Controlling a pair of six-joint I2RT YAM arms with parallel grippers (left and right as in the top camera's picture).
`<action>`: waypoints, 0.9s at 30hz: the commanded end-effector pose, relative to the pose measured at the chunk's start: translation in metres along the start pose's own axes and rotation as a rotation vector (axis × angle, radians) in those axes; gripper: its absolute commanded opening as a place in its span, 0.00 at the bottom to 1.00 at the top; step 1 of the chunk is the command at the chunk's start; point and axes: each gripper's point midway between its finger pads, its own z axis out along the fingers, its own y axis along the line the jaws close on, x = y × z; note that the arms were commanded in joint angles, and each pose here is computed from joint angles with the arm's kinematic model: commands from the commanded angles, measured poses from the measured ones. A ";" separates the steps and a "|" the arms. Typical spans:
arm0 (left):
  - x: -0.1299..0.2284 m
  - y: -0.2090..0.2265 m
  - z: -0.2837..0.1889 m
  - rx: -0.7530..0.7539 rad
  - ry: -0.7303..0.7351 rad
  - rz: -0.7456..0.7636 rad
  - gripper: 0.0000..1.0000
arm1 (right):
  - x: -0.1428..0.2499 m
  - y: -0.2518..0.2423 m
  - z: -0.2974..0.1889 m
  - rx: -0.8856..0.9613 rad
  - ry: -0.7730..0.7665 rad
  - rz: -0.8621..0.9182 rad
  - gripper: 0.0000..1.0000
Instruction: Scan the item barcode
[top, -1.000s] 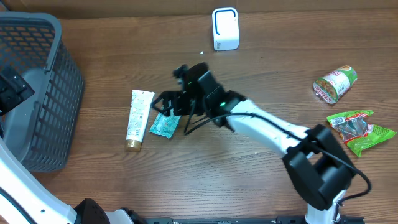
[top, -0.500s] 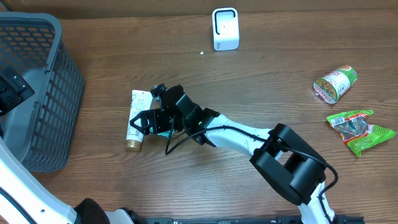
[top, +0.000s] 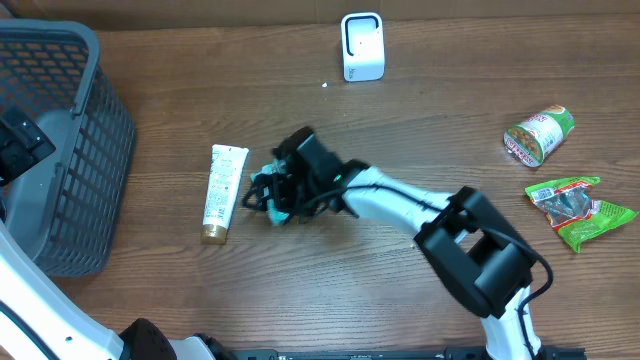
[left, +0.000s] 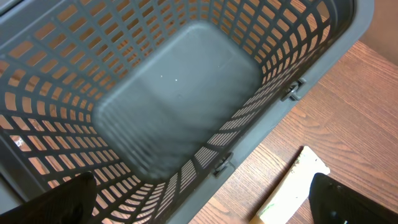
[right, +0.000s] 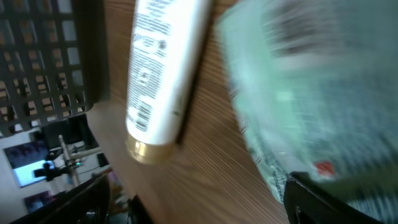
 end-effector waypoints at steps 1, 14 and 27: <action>-0.003 -0.001 -0.006 0.006 -0.022 -0.007 1.00 | -0.014 -0.028 -0.025 0.006 0.018 0.019 0.86; -0.003 -0.001 -0.006 0.006 -0.022 -0.007 1.00 | -0.069 -0.046 -0.125 -0.015 -0.147 -0.107 1.00; -0.003 -0.001 -0.006 0.006 -0.022 -0.007 1.00 | -0.071 -0.086 -0.109 0.110 -0.122 -0.355 0.98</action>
